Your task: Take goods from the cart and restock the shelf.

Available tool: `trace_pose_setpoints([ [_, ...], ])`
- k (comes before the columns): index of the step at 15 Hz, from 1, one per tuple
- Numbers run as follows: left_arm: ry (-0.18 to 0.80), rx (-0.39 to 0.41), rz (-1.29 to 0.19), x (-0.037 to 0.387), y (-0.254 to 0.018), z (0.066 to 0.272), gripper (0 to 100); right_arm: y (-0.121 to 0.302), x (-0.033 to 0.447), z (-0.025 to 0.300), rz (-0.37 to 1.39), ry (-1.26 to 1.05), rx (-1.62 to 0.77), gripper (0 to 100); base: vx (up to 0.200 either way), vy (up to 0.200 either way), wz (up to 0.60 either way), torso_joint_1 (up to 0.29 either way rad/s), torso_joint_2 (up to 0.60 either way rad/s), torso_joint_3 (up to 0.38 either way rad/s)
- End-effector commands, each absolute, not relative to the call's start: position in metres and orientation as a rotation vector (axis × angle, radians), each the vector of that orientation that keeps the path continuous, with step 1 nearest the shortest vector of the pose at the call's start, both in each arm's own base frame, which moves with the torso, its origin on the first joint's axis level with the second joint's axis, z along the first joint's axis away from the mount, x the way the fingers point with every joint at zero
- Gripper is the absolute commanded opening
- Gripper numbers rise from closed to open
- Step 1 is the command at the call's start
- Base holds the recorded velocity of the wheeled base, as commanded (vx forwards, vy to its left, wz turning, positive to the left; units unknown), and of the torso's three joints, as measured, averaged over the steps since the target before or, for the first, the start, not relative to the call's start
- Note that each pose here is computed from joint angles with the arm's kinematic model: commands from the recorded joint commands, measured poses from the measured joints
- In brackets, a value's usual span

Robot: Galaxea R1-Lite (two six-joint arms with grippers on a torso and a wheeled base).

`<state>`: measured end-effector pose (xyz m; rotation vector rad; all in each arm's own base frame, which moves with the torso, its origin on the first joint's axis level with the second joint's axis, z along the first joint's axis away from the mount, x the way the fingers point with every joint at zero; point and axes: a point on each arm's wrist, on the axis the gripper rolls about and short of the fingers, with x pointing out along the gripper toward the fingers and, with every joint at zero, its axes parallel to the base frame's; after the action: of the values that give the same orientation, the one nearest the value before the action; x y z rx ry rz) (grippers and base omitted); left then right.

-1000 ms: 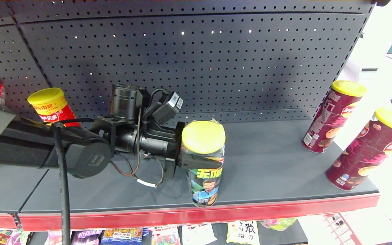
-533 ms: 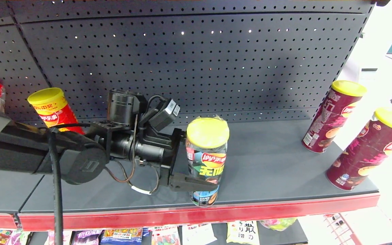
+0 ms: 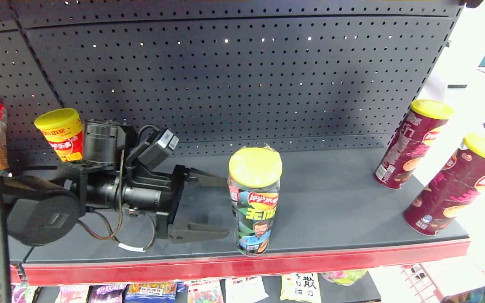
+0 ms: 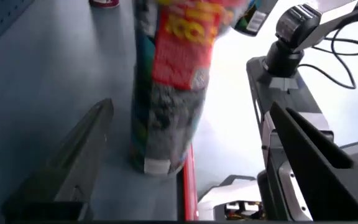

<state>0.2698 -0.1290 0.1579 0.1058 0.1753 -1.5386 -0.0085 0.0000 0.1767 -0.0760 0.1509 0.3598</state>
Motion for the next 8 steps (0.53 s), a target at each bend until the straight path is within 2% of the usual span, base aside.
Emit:
trace_pose_setpoints([
  [1, 0.166, 0.114, -1.495, 0.25, -0.114, 0.166, 100, 0.009, 0.019, 0.19, 0.44, 0.203, -0.093, 0, 0.0, 0.0, 0.0, 0.0, 0.0, 0.0],
  [7, 0.231, 0.13, -1.272, 0.203, -0.093, 0.17, 100, 0.047, 0.102, 0.224, 0.57, 0.295, -0.111, 0, 0.0, 0.0, 0.0, 0.0, 0.0, 0.0],
  [8, 0.231, 0.13, -1.272, 0.203, -0.093, 0.17, 100, 0.047, 0.102, 0.224, 0.57, 0.295, -0.111, 0, 0.0, 0.0, 0.0, 0.0, 0.0, 0.0],
])
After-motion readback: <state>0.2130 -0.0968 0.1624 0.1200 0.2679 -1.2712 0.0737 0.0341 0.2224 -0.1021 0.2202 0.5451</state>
